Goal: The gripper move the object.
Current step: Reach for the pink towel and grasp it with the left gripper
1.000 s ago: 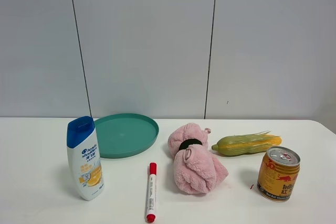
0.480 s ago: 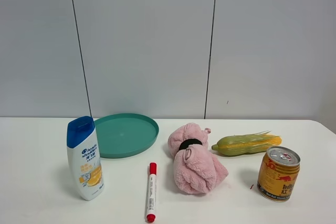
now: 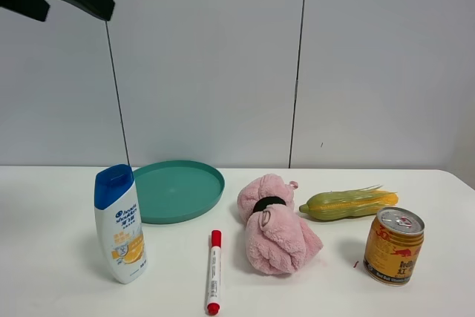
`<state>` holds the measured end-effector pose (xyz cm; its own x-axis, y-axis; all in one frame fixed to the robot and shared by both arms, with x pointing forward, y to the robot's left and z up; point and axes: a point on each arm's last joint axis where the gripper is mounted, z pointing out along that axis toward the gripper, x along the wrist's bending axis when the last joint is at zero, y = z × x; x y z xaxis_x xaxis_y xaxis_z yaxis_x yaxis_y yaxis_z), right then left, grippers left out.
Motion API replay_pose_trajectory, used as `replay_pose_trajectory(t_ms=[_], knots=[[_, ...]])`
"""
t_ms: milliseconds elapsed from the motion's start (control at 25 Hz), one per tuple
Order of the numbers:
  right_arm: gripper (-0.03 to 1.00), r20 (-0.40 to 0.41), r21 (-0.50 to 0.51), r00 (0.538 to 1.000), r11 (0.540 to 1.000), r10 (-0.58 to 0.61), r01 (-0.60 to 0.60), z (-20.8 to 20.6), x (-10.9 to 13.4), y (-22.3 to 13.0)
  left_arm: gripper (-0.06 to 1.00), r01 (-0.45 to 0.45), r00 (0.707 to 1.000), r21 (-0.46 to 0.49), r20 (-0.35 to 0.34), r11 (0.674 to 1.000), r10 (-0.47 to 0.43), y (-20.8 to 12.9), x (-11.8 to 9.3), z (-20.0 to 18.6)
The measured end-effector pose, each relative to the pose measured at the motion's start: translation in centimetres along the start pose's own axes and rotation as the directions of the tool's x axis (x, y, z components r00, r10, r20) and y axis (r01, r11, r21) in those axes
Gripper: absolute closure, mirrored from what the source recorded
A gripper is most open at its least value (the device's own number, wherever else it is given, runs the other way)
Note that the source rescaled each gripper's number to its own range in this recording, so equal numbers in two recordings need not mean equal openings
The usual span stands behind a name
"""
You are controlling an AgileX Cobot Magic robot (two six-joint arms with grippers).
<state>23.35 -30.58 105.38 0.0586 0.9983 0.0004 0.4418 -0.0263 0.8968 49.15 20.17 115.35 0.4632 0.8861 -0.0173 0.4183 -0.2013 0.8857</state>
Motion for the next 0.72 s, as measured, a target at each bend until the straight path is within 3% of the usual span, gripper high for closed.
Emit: replay_pose_trajectory(t_ms=[200, 400, 720], knots=[[-0.03, 0.000, 0.000, 1.000, 1.000, 0.000, 0.000, 0.0, 0.0, 0.0, -0.05, -0.036, 0.996, 0.035, 0.086, 0.999, 0.033, 1.1, -2.9, 3.3], [-0.03, 0.000, 0.000, 1.000, 1.000, 0.000, 0.000, 0.0, 0.0, 0.0, -0.05, -0.019, 0.989, 0.057, 0.149, 0.998, 0.010, 2.2, -5.4, 6.3], [-0.03, 0.000, 0.000, 1.000, 1.000, 0.000, 0.000, 0.0, 0.0, 0.0, -0.05, 0.105, 0.980, 0.169, 0.148, 0.980, -0.130, 1.0, -7.7, 10.8]])
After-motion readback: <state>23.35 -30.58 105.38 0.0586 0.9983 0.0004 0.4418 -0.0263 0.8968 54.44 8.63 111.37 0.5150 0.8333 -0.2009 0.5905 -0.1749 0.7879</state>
